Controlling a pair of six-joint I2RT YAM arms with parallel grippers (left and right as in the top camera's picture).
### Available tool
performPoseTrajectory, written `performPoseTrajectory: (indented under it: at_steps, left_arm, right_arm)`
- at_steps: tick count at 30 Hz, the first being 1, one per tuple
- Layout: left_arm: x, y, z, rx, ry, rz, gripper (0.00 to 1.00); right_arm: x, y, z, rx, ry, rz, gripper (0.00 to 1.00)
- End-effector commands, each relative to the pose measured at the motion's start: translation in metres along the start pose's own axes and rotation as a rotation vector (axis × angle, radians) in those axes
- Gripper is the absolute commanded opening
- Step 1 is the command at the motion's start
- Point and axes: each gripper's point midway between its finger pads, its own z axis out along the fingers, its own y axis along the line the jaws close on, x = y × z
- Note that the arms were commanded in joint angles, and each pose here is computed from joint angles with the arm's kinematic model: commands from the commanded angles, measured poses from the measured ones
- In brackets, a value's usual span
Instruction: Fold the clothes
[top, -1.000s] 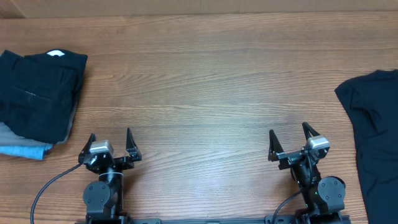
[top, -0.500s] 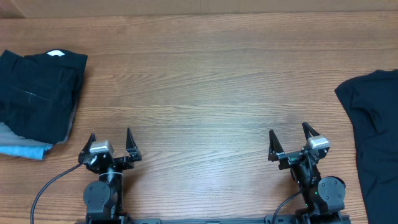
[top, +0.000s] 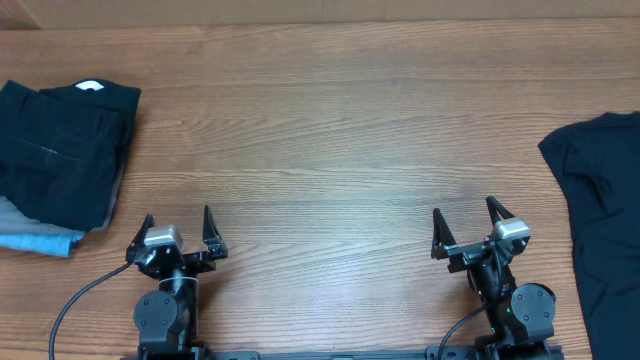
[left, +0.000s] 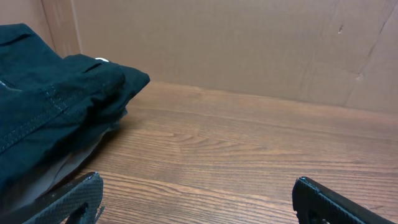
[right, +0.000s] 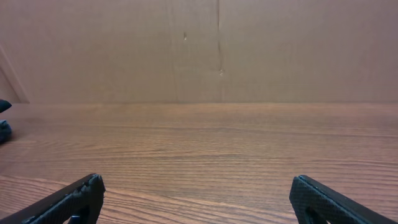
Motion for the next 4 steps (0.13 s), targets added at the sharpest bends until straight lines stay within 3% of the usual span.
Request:
performPoseTrajectory:
  at_steps: [1, 4]
  left_arm:
    - [-0.0005, -0.0037, -0.0005, 0.02, -0.007, 0.021, 1.0]
    - [-0.0005, -0.0037, -0.0005, 0.02, -0.007, 0.021, 1.0]
  right_arm:
    - [0.0019, -0.002, 0.0002, 0.011, -0.003, 0.005, 1.0]
    - [0.0019, -0.002, 0.0002, 0.011, -0.003, 0.005, 1.0]
